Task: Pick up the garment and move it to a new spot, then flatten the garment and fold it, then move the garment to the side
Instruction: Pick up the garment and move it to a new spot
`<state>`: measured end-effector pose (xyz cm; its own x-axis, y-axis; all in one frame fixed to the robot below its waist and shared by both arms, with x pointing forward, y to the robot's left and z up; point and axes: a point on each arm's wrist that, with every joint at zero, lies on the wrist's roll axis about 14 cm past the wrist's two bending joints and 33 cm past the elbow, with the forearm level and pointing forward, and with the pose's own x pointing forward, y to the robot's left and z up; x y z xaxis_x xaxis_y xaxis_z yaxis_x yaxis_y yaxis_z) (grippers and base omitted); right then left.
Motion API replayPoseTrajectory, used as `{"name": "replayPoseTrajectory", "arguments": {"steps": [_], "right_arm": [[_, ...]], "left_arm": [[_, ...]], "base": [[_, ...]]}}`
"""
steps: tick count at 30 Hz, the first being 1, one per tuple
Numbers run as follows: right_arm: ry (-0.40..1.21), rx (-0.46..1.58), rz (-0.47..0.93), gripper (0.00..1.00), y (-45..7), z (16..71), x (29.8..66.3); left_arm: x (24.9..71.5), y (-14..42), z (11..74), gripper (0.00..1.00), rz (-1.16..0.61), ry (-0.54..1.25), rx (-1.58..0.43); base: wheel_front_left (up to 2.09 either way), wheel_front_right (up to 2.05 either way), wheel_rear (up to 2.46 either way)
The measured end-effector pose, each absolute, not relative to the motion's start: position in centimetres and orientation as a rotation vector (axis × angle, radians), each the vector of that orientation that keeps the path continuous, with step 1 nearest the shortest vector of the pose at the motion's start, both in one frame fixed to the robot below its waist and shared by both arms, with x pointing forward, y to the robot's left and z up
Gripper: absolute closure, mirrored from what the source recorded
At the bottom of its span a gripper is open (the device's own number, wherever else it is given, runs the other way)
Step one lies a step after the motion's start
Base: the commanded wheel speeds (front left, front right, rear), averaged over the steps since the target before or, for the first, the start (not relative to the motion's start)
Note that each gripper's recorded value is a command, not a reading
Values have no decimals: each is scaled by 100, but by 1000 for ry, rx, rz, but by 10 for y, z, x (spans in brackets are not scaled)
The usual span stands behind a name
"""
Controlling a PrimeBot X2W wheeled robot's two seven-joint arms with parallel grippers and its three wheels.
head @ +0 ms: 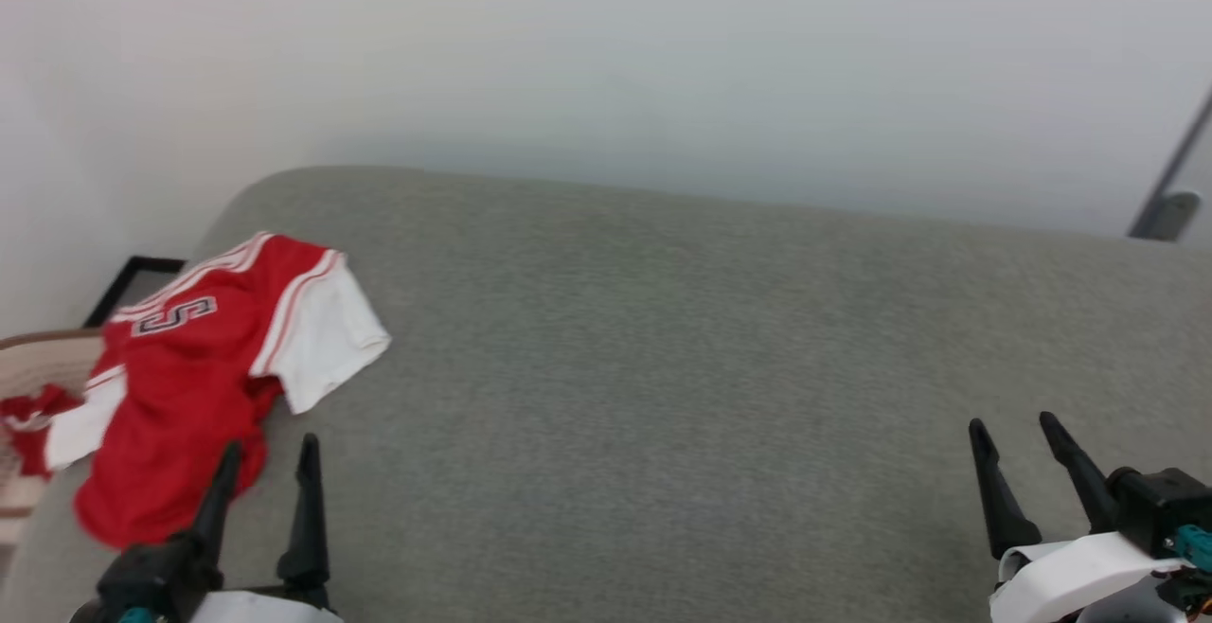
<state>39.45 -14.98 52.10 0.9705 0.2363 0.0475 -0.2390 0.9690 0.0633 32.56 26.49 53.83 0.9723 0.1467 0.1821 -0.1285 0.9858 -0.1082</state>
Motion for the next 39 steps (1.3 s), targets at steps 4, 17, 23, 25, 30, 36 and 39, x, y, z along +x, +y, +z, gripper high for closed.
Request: {"name": "replayPoseTrajectory", "arguments": {"steps": [4,17,23,25,30,36,39], "right_arm": [[-39,72,319,0,-122,523,399],[-41,70,552,0,-36,531,398],[-45,63,599,0,-19,534,395],[-44,62,600,0,-19,534,395],[-38,61,575,0,-30,532,399],[-26,52,528,0,-50,529,406],[-22,44,509,0,-59,528,411]], "left_arm": [[304,290,537,0,226,-195,-93],[229,345,535,0,451,-218,-88],[213,353,534,0,489,-226,-99],[213,353,533,0,487,-221,-104],[229,358,543,0,460,-215,-101],[258,371,559,0,408,-187,-77],[277,378,570,0,381,-175,-65]], "base": [[0,0,0],[0,0,0],[0,0,0],[0,0,0],[0,0,0],[0,0,0],[0,0,0]]}}
